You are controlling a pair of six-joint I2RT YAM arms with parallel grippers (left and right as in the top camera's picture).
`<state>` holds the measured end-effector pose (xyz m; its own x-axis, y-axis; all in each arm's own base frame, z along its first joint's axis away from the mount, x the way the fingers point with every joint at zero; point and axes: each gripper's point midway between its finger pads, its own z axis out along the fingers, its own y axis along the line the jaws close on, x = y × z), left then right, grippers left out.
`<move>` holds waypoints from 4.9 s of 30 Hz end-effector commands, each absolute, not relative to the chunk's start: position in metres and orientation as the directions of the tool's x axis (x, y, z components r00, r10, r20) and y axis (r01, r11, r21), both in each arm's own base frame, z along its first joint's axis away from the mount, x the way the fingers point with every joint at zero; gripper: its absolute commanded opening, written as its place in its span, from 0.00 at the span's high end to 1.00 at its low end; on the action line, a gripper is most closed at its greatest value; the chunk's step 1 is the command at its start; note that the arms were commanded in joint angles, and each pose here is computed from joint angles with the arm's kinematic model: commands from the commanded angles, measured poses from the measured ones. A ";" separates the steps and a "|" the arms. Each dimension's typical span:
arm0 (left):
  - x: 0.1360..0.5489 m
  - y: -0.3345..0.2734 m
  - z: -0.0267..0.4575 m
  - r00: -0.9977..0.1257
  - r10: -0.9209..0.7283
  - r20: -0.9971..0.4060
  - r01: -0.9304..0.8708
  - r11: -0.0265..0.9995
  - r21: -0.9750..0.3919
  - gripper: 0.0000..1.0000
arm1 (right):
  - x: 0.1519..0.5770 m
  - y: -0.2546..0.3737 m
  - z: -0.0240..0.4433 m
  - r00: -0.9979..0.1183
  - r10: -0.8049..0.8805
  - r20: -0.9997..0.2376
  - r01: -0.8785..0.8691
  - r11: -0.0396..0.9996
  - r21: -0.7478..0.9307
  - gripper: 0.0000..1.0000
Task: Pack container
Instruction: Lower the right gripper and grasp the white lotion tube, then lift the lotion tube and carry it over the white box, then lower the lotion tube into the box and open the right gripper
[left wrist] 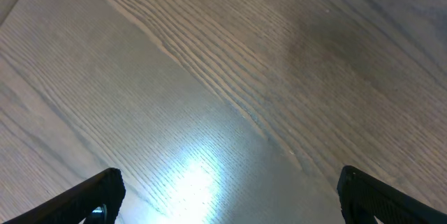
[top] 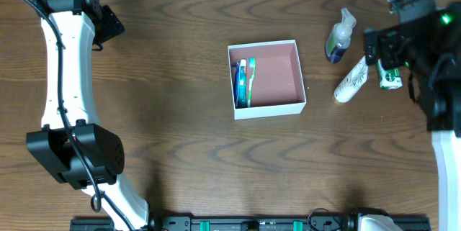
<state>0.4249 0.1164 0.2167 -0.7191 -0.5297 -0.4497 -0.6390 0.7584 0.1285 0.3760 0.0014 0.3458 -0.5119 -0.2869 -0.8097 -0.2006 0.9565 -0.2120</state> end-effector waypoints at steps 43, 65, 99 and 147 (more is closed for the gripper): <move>0.423 0.119 0.212 -0.730 -0.523 -0.440 -0.634 0.758 0.151 0.02 | 0.388 -0.011 0.184 -0.850 0.371 -0.373 0.351 0.928 0.123 0.39; 0.423 0.119 0.212 -0.730 -0.523 -0.440 -0.635 0.758 0.151 0.02 | 0.370 -0.010 0.175 -0.847 0.443 -0.292 0.428 0.896 0.119 0.55; 0.423 0.119 0.212 -0.730 -0.523 -0.440 -0.635 0.758 0.151 0.02 | 0.421 0.070 0.396 -0.664 0.321 -0.675 -0.038 0.888 0.459 0.99; 0.423 0.119 0.212 -0.730 -0.523 -0.440 -0.635 0.758 0.151 0.02 | 0.382 0.146 0.293 -0.883 0.045 -0.468 -0.094 0.959 0.269 0.99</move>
<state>0.4249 0.1166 0.2167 -0.7189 -0.5299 -0.4499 -0.6394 0.7580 0.1288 0.3804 0.1524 0.2966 -0.8907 0.0805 -0.4474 -0.0847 0.9375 0.3374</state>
